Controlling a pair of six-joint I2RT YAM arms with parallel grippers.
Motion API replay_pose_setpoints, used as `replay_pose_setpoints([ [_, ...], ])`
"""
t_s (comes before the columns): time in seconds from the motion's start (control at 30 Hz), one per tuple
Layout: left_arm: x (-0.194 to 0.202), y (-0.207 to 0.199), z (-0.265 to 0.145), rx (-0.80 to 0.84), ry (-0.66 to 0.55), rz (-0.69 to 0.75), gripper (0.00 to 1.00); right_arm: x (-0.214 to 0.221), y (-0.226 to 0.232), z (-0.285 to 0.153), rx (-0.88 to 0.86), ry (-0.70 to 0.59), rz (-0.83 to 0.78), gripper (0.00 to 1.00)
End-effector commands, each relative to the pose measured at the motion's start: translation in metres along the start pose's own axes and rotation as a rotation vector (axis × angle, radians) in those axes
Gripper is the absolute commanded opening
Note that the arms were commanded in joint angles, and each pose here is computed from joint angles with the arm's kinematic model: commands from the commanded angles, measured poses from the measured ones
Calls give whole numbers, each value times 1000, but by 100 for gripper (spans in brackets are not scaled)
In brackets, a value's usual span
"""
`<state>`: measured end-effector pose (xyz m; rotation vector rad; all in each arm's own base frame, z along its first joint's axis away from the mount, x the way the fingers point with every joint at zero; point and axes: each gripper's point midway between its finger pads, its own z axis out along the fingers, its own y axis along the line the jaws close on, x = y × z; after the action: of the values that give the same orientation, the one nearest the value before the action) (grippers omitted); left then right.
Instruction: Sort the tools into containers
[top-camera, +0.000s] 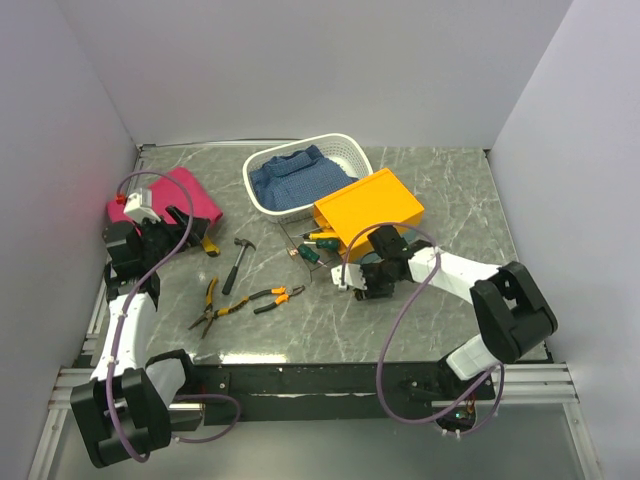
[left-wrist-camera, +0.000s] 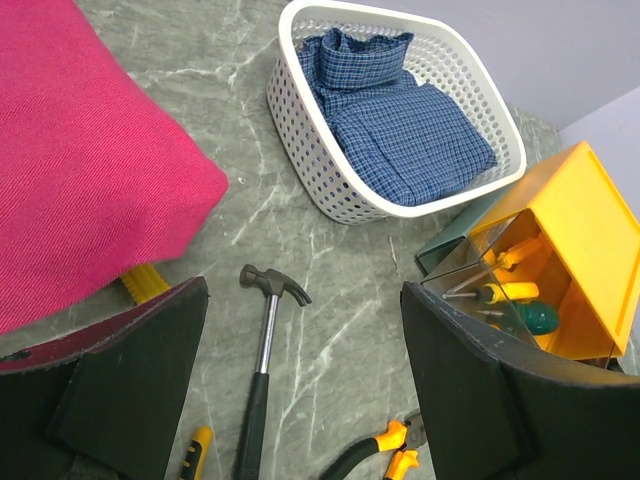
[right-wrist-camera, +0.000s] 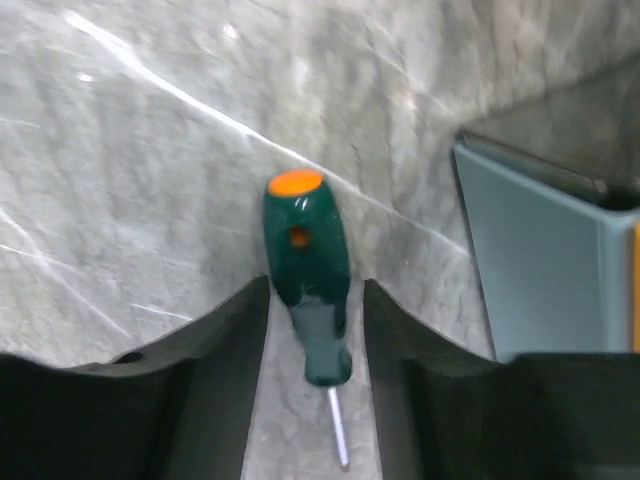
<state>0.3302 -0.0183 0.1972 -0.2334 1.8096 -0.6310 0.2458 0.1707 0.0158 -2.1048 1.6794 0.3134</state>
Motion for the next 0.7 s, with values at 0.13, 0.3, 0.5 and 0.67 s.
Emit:
replay_pose_setpoints([
  [0.13, -19, -13, -6, 32, -60, 41, 84, -13, 17, 14, -21, 28, -111, 43],
  [0.3, -27, -18, -10, 37, -75, 68, 84, -30, 18, -10, -15, -11, -90, 25],
  [0.5, -38, -25, -12, 58, -112, 121, 84, -125, 11, -135, -31, -315, 100, 15],
  [0.67, -34, -22, -7, 67, -106, 98, 84, -222, -58, -230, 142, -612, 138, 14],
])
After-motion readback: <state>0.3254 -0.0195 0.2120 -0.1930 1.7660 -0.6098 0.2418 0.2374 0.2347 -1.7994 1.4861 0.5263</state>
